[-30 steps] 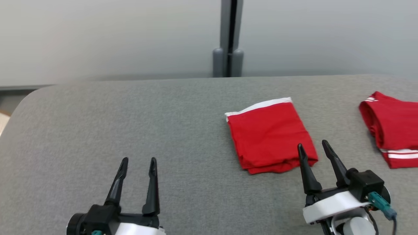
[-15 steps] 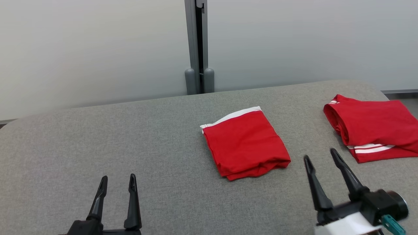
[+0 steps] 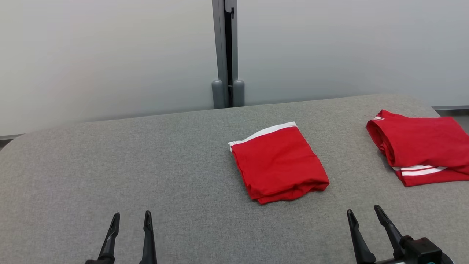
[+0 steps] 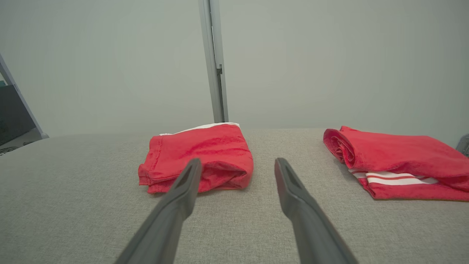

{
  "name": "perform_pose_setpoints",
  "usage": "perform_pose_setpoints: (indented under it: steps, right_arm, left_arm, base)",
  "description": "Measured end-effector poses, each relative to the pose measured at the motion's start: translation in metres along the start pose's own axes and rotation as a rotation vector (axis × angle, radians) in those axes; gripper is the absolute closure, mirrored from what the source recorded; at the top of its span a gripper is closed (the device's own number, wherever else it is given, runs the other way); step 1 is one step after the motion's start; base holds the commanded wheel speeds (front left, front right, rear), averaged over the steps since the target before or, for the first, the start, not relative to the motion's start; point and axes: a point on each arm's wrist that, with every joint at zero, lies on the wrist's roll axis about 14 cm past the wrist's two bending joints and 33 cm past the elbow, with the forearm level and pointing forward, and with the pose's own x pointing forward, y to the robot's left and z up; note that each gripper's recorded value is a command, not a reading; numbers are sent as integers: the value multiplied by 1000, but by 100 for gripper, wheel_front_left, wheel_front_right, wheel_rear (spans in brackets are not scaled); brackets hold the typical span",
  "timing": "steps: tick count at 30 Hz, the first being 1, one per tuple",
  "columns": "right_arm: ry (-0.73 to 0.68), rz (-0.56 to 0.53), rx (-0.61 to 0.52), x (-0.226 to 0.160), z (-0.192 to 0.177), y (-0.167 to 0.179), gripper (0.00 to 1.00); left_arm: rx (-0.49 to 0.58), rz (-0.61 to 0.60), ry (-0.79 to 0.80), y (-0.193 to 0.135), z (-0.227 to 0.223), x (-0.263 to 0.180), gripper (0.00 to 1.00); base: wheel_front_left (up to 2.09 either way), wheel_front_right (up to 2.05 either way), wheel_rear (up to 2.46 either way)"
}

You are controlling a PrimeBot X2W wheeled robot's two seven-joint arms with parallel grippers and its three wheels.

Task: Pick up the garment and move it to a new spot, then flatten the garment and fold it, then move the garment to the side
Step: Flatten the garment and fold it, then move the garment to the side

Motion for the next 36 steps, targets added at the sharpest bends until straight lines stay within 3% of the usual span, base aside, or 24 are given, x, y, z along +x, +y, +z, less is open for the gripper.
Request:
perform_pose_setpoints:
  steps: [26,36]
  right_arm:
    - [-7,12,5,7,3,2,0]
    - [3,43,29,58,11,-10,0]
  left_arm:
    - [17,22,47,9,-15,-5,0]
    - [10,-47,69,-10,-22,7,0]
  base:
    - [0,0,0]
    - [0,0,0]
